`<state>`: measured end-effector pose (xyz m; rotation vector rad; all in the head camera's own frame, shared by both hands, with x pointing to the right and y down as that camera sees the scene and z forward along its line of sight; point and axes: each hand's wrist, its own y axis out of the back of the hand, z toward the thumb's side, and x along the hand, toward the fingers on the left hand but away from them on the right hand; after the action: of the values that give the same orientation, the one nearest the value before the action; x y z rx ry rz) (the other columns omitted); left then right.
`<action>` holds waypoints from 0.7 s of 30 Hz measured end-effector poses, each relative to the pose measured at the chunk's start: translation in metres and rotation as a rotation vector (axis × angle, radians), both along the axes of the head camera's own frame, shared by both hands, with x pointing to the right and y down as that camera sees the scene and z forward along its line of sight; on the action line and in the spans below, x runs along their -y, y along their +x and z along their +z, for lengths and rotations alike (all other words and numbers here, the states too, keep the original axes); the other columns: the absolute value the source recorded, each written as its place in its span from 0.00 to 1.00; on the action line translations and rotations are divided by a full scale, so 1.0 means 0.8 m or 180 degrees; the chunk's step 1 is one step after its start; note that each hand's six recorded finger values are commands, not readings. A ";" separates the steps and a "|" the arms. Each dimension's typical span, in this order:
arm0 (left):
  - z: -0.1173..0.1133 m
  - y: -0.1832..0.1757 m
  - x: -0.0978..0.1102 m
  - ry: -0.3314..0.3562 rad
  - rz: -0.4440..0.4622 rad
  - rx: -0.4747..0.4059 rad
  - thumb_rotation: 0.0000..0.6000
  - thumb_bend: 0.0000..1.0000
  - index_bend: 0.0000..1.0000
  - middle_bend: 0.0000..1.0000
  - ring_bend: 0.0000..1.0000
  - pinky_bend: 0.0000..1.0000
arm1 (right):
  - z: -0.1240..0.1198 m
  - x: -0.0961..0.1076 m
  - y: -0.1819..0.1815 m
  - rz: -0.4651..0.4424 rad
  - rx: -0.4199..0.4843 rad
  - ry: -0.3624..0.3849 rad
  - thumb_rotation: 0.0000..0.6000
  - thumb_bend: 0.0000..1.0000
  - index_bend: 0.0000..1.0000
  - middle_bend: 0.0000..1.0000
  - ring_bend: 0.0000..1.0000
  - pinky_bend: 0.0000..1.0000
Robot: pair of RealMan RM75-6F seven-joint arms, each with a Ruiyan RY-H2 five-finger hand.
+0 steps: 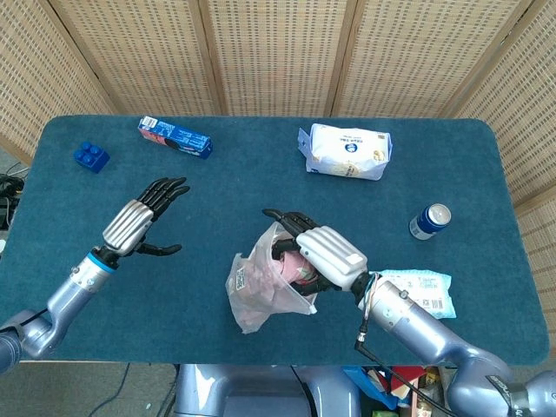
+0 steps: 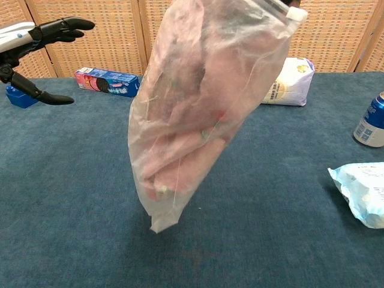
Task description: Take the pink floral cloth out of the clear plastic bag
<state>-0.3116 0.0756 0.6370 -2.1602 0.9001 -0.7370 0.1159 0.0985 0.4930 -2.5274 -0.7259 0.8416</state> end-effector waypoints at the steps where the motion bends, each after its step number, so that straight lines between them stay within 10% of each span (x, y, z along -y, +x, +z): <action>1: 0.002 -0.006 0.000 -0.0008 -0.0013 0.0025 1.00 0.20 0.00 0.00 0.00 0.00 | 0.002 -0.002 -0.003 -0.0013 0.0004 -0.0019 1.00 0.95 0.78 0.00 0.00 0.00; 11: 0.018 -0.054 -0.007 -0.0073 -0.0037 0.0300 1.00 0.20 0.06 0.00 0.00 0.00 | 0.042 -0.014 -0.050 -0.0055 0.0065 -0.0237 1.00 0.94 0.78 0.01 0.00 0.00; 21: 0.036 -0.066 -0.019 -0.0182 0.0071 0.0545 1.00 0.20 0.09 0.00 0.00 0.00 | 0.096 -0.006 -0.097 0.0511 0.0259 -0.0742 1.00 0.95 0.78 0.01 0.00 0.00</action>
<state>-0.3644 0.0911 0.6661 -2.1155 0.7733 -0.9312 0.0381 0.1032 0.5699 -2.7515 -0.9151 0.9292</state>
